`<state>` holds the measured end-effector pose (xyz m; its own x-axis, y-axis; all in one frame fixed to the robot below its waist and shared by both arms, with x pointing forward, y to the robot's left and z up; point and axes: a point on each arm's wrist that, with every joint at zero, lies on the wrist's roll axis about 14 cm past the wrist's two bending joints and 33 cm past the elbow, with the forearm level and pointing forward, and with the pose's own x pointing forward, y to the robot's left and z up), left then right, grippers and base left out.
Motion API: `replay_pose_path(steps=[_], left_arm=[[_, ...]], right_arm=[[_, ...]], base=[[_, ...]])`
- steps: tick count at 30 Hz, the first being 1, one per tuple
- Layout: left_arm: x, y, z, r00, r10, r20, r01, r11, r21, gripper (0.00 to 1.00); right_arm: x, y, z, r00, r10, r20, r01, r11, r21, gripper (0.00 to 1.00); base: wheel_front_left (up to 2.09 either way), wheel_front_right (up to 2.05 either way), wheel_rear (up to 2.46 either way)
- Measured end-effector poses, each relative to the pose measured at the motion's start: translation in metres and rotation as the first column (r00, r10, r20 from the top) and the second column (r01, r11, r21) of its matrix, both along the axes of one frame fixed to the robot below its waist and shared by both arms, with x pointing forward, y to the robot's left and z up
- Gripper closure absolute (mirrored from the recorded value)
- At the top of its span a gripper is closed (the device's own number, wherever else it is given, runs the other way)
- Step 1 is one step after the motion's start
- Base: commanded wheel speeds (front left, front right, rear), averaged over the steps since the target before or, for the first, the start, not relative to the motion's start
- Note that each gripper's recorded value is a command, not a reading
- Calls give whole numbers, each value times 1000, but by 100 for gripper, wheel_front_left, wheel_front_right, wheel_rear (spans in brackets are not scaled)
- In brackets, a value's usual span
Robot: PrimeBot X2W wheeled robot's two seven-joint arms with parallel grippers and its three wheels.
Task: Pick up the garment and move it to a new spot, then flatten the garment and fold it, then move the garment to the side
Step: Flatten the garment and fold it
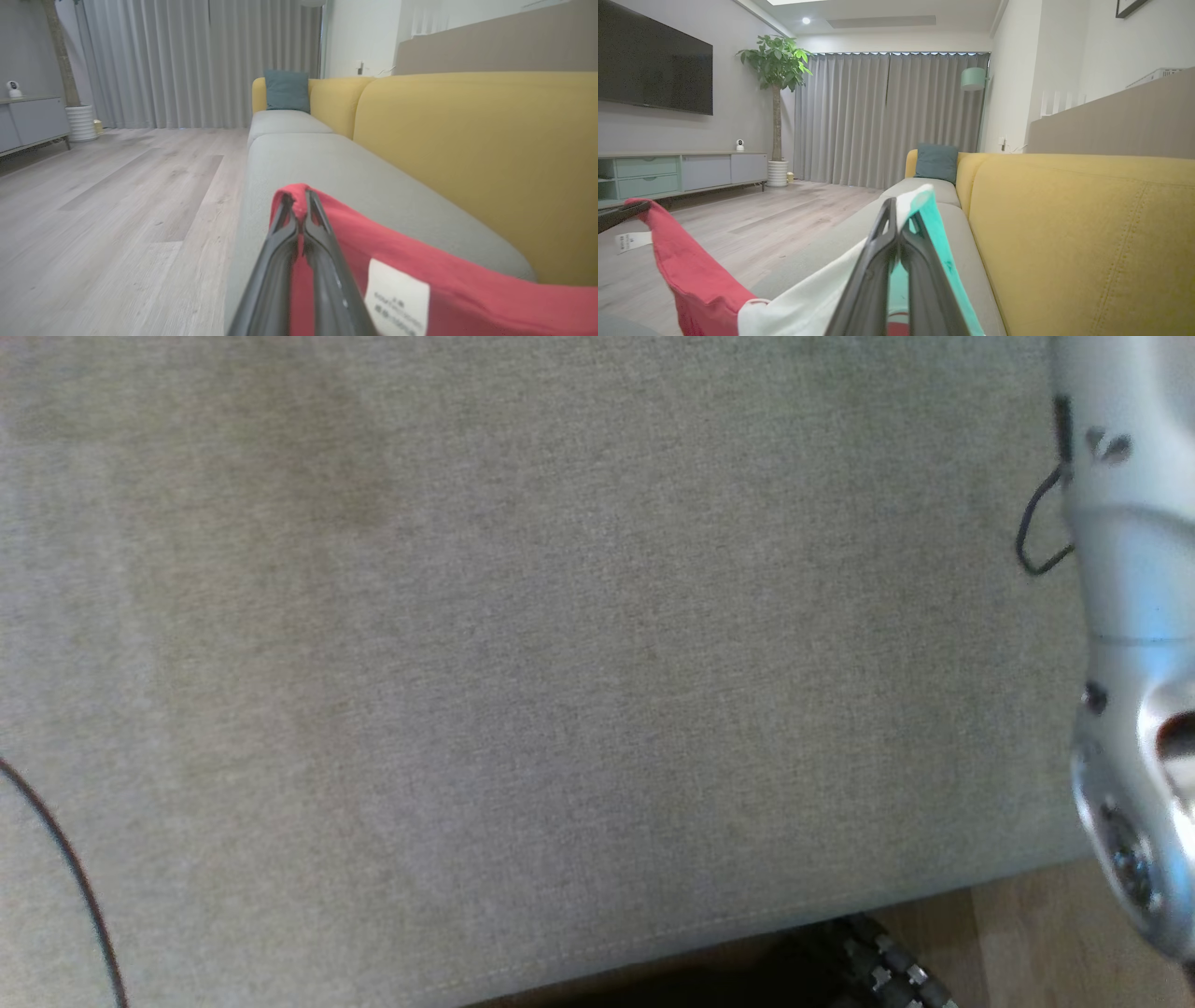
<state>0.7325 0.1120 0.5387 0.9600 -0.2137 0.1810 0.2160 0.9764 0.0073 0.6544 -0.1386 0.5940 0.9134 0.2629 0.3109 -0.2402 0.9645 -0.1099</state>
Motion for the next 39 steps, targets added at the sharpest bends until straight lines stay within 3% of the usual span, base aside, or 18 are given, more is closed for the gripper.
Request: replay_pose_path(steps=[4, 9, 16, 22, 30, 39], left_arm=[[-12, -8, 15, 999, -45, 16, 46, 996, -72, 100], [-39, -7, -1, 997, -74, -31, 69, 989, -129, 100], [-118, 8, -37, 989, -75, -128, 41, 969, -245, 100], [-196, 7, -33, 988, -101, -118, 64, 956, -286, 100], [-291, 31, -52, 979, -19, -203, -56, 932, -358, 100], [-348, 26, -69, 961, 6, -277, -112, 923, -369, 100]], right_arm=[[-16, 2, -11, 1000, 7, -22, -6, 999, 41, 100], [-37, -5, -34, 996, -3, -85, 12, 995, 103, 100], [-92, -25, -62, 984, -35, -173, 65, 983, 169, 100], [-158, -39, -85, 961, -66, -269, 140, 954, 265, 100], [-237, -34, -89, 935, -45, -353, 162, 937, 308, 100], [-298, -39, -100, 891, -49, -452, 210, 926, 314, 100]], base=[[0, 0, 0], [0, 0, 0], [0, 0, 0], [0, 0, 0], [0, 0, 0], [0, 0, 0]])
